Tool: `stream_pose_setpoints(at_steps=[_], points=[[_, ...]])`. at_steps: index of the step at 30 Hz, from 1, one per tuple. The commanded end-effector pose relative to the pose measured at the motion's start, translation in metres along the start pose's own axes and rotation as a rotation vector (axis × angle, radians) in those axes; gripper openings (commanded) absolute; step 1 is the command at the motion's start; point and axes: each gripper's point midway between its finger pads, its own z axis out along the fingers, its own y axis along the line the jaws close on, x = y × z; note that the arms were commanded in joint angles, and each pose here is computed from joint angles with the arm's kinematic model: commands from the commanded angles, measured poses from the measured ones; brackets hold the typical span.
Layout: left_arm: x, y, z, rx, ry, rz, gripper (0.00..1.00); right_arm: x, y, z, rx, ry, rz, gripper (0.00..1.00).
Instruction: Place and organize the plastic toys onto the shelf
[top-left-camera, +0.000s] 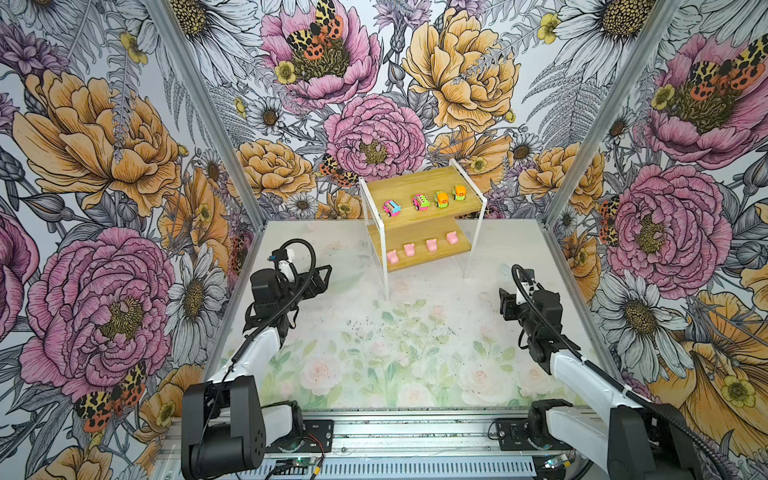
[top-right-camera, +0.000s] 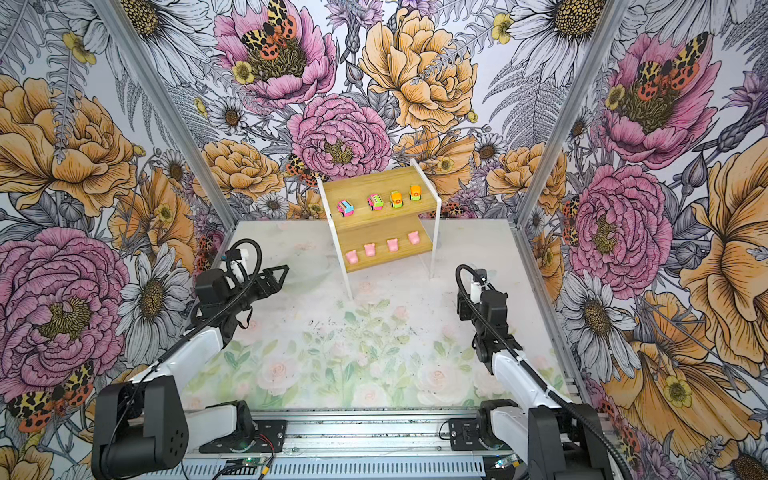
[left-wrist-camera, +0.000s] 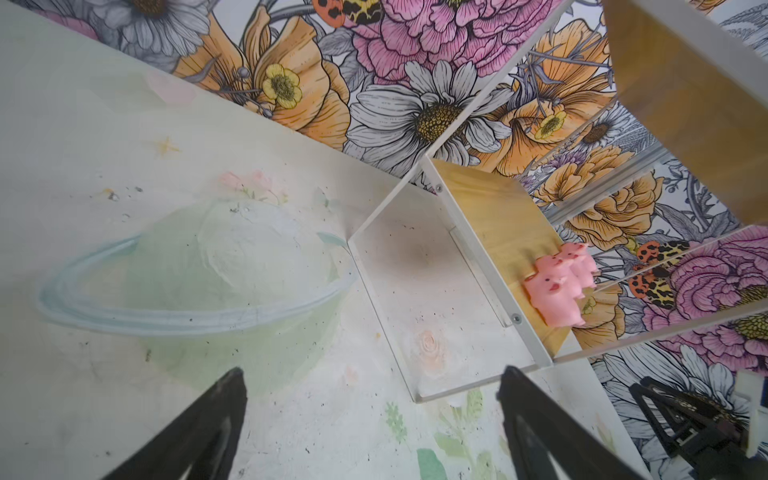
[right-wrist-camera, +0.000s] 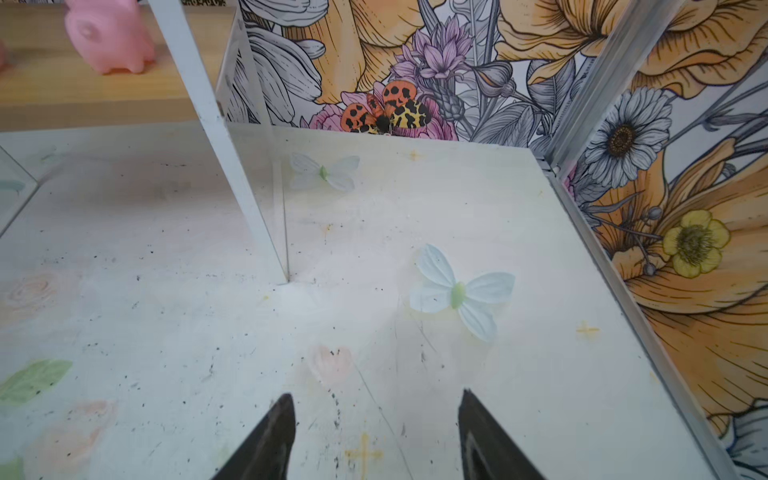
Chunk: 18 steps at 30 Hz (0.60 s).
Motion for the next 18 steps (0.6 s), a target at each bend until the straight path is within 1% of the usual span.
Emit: stream_pose_setpoints(at_steps=[1,5,8,10,12,14,15,17,18], points=[[0.003,0.023,-0.010,-0.119,-0.026,0.041,0.99,-0.029,0.004,0.005,-0.035,-0.138,0.002,0.62],[-0.003,0.038,-0.020,-0.197,-0.071,0.084,0.99,-0.026,0.004,0.015,-0.035,-0.172,-0.017,0.62],[-0.012,0.052,-0.030,-0.264,-0.141,0.135,0.99,-0.016,-0.001,0.027,-0.024,-0.187,-0.029,0.62],[-0.017,0.061,-0.037,-0.294,-0.199,0.164,0.99,-0.008,-0.007,0.037,-0.019,-0.191,-0.009,0.62],[-0.019,0.067,-0.040,-0.300,-0.243,0.203,0.99,-0.002,-0.011,0.045,-0.021,-0.205,0.010,0.62],[-0.020,0.071,-0.041,-0.307,-0.283,0.241,0.99,0.000,-0.020,0.050,-0.005,-0.149,0.050,0.61],[-0.019,0.072,-0.041,-0.302,-0.303,0.260,0.99,0.000,-0.021,0.053,-0.011,-0.157,0.051,0.62],[-0.020,0.076,-0.040,-0.304,-0.344,0.288,0.99,0.002,-0.022,0.054,-0.005,-0.129,0.063,0.62],[-0.021,0.079,-0.039,-0.310,-0.362,0.294,0.99,-0.001,-0.022,0.056,-0.011,-0.144,0.055,0.62]])
